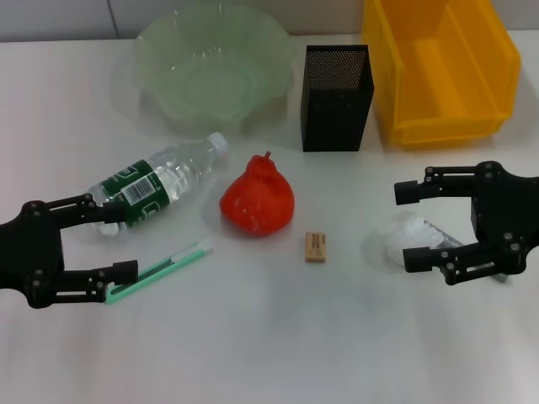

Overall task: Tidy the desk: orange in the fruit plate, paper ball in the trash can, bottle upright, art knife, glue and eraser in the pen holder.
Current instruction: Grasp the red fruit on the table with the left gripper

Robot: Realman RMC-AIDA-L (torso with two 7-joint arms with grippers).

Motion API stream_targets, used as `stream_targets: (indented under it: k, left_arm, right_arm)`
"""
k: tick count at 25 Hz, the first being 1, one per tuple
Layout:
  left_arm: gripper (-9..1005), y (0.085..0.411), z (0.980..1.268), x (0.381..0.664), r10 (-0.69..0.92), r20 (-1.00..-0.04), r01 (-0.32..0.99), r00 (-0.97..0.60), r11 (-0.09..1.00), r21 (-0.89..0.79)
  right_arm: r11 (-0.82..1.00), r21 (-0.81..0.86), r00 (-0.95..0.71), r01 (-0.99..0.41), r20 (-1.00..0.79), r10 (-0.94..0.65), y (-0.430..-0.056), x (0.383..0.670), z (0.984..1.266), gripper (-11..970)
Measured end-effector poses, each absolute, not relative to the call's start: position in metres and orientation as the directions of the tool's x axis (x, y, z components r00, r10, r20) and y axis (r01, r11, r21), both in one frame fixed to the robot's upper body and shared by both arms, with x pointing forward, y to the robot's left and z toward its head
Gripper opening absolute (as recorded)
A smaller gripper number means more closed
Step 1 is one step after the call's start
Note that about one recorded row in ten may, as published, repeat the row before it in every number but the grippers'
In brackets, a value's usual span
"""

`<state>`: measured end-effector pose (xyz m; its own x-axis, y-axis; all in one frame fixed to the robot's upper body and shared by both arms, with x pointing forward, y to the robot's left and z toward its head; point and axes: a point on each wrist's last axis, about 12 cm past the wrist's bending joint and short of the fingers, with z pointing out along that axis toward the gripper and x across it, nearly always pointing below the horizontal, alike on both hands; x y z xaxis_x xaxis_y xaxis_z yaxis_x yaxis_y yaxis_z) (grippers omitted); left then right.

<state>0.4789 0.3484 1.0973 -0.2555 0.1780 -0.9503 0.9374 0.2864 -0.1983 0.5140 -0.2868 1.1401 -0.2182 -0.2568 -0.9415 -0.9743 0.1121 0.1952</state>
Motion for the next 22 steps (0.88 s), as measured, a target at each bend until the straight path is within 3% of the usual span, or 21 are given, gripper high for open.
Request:
stream_targets:
  k: [14,22]
  left_arm:
    - [841,0.348,1.1,0.483,0.184,-0.952,0.939,-0.244,0.288,-0.185]
    - [841,0.346,1.118,0.501,0.227,-0.947,0.925,-0.227,0.355,-0.136]
  right_arm:
    - [0.119,0.207,-0.23,-0.971,-0.942,-0.246,-0.287,0.512,1.138,836]
    - [0.189,0.211,-0.254,-0.959,-0.935,-0.247,-0.3,0.509,1.135,835]
